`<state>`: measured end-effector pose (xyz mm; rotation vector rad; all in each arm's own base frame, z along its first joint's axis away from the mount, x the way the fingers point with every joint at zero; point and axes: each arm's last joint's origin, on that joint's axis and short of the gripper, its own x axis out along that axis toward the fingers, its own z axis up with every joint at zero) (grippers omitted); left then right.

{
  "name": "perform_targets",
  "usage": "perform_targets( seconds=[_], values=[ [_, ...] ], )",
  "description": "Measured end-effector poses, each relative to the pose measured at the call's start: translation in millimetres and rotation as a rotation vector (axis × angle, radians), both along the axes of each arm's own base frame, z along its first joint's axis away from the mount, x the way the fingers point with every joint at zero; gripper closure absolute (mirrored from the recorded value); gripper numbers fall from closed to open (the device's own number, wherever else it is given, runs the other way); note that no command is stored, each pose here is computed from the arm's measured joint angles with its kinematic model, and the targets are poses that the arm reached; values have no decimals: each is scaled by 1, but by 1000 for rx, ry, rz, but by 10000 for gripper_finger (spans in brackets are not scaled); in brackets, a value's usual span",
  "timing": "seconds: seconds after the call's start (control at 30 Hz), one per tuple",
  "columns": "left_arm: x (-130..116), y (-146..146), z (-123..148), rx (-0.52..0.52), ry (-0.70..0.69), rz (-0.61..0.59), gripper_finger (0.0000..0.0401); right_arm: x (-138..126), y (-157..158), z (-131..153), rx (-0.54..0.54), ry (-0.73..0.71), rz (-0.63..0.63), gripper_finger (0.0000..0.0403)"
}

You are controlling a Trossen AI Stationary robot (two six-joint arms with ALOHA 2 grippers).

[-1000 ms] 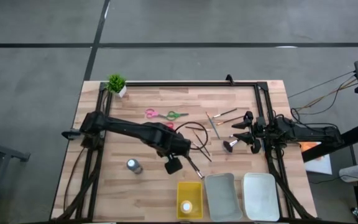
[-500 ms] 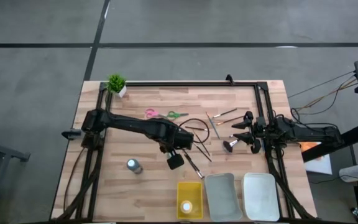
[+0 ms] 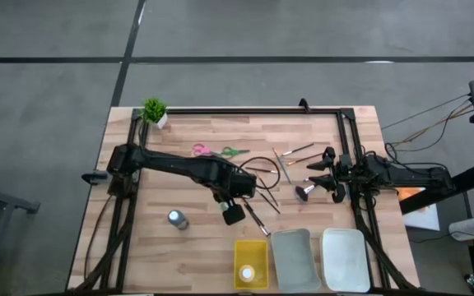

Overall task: Pick & Place Paint Supplies
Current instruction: Put the green paint bottle into the yellow bin

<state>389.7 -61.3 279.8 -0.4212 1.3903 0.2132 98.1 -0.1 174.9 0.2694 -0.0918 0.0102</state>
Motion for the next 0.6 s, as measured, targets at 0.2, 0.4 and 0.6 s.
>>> perform_targets(
  seconds=[0.2,0.4,0.6],
  values=[
    [0,0,-1,5,0,1,33,0,0,0,0,0,0,196],
    [-2,1,-19,10,27,3,33,0,0,0,0,0,0,196],
    [-5,3,-32,-4,26,8,33,0,0,0,0,0,0,196]
  ],
)
